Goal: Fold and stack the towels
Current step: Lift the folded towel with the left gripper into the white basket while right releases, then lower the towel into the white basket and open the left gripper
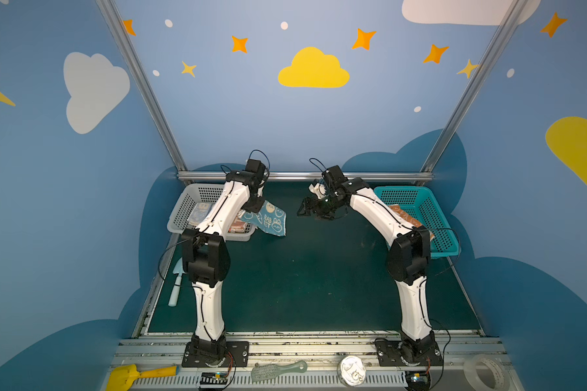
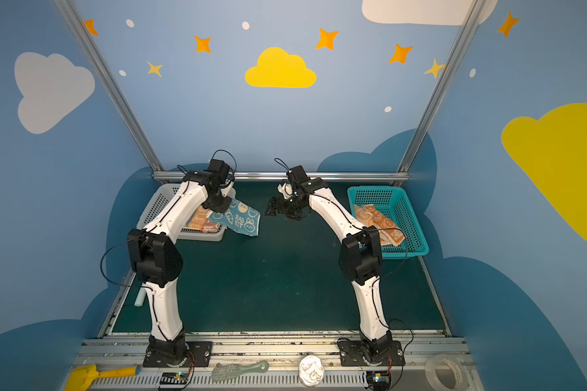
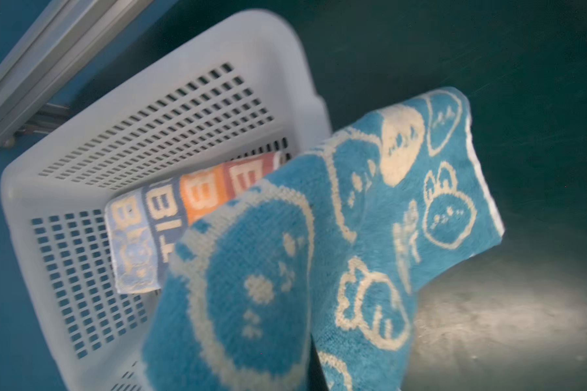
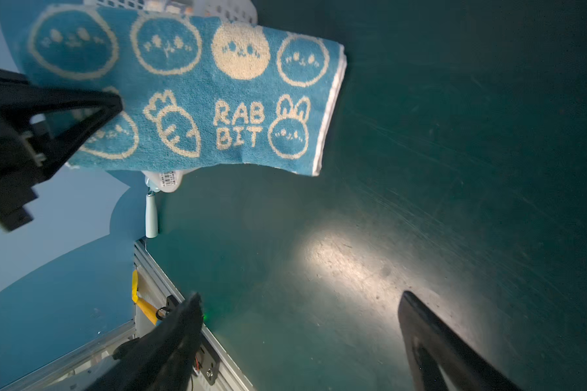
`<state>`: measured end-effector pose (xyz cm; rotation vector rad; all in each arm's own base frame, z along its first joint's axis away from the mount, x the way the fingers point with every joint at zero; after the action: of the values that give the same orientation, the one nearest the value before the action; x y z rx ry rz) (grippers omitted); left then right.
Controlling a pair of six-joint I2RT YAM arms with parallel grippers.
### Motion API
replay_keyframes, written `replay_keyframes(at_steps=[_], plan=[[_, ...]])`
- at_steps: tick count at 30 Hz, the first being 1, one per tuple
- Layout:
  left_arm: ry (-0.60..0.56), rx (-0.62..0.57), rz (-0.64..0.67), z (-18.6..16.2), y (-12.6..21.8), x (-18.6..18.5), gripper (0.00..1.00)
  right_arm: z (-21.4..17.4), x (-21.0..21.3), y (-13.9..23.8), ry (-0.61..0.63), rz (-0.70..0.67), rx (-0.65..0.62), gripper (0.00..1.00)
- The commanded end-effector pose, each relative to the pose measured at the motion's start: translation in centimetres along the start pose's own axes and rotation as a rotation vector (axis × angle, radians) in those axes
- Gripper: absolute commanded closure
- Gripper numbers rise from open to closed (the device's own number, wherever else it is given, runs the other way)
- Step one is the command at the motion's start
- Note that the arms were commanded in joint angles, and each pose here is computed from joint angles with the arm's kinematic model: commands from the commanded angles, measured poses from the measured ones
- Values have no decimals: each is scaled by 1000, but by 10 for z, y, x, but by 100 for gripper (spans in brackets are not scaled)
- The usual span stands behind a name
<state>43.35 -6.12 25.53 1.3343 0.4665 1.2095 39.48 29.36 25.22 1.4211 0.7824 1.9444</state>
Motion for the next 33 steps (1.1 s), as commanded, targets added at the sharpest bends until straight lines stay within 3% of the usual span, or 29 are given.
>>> replay_keyframes(at_steps=[1, 8, 14, 22, 33], plan=[[-45, -41, 57, -11, -4, 27, 97, -1, 14, 5, 82, 2, -20, 11], [-56, -66, 61, -38, -38, 69, 97, 0, 33, -10, 157, 10, -18, 11], [2, -72, 87, -41, -61, 101, 97, -4, 52, -19, 239, 3, -18, 11], [-23, -75, 93, -36, -80, 115, 97, 1, 50, -37, 262, 7, -36, 9], [-10, 18, 74, -47, -109, 123, 97, 2, 46, -48, 232, 10, -19, 9]])
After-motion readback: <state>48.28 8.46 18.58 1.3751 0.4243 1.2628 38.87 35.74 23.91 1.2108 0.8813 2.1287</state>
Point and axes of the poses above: each gripper's point midway between its finger pads, its own y axis back along the fingers, its own x axis along the line the jaws close on, z = x × y, the point moved 9 cm from there along y, back along the fingers, and after that the axes turned 6 degrees about -y, right-handed, at the moved point
